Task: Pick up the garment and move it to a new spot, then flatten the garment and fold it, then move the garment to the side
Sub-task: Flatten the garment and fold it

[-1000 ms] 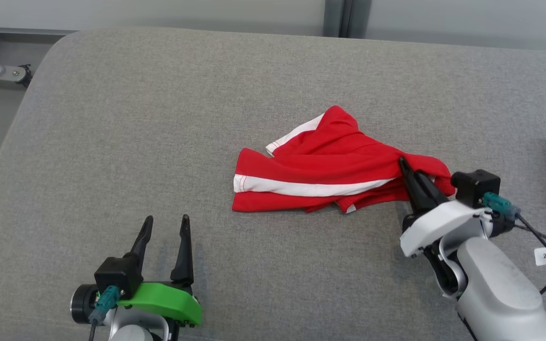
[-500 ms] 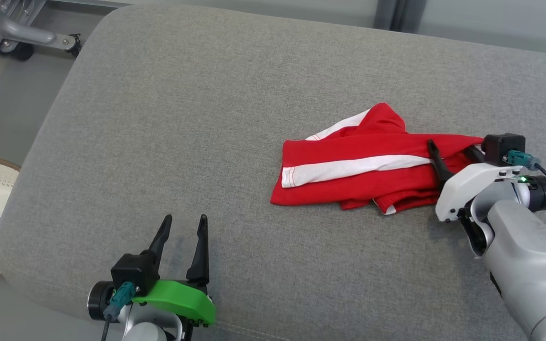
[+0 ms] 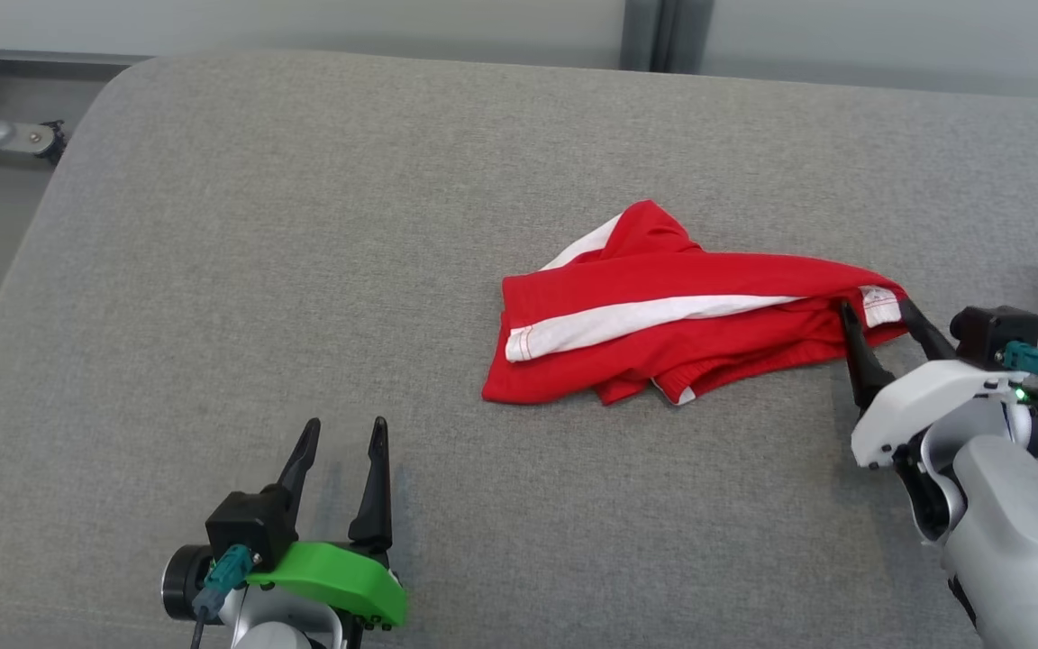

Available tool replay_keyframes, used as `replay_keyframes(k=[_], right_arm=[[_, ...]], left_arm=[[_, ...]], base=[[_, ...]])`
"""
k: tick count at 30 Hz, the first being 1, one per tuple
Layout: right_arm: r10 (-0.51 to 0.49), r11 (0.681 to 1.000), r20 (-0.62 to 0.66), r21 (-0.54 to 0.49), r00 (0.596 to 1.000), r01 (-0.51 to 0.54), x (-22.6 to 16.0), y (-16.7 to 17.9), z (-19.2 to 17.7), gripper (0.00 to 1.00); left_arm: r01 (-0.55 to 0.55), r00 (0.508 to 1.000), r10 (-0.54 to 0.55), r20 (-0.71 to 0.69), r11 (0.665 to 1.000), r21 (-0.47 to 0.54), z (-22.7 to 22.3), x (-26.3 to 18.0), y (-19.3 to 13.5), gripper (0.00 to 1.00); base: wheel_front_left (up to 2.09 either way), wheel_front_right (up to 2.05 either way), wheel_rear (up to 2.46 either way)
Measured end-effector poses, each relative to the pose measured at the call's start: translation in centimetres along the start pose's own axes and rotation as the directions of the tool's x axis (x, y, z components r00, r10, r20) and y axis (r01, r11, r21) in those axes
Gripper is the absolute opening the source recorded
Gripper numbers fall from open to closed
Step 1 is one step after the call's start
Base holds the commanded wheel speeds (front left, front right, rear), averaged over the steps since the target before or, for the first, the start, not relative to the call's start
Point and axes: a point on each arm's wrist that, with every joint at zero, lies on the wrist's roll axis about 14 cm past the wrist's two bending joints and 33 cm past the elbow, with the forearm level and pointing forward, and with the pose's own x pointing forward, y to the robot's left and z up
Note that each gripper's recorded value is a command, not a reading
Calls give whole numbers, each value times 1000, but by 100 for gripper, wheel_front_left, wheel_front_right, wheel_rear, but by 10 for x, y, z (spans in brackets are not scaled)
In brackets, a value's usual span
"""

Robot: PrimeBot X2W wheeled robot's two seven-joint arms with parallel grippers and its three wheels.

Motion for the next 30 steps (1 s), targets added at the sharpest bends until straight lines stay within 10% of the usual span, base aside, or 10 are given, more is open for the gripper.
replay_keyframes(k=[26,29,30], right_arm=[[11,993,-51,114,999,-5,-3,10,-33,100],[38,992,-71,124,997,-29,2,22,-40,0],[50,990,-71,133,996,-40,3,28,-41,0]], left_arm=[[30,999,-30,-42,1000,6,-12,9,-6,100],[23,999,-23,-47,1000,8,-14,9,-3,100],[20,999,-19,-49,1000,9,-14,9,-2,100]], base=[[0,0,0],[0,0,0],[0,0,0]])
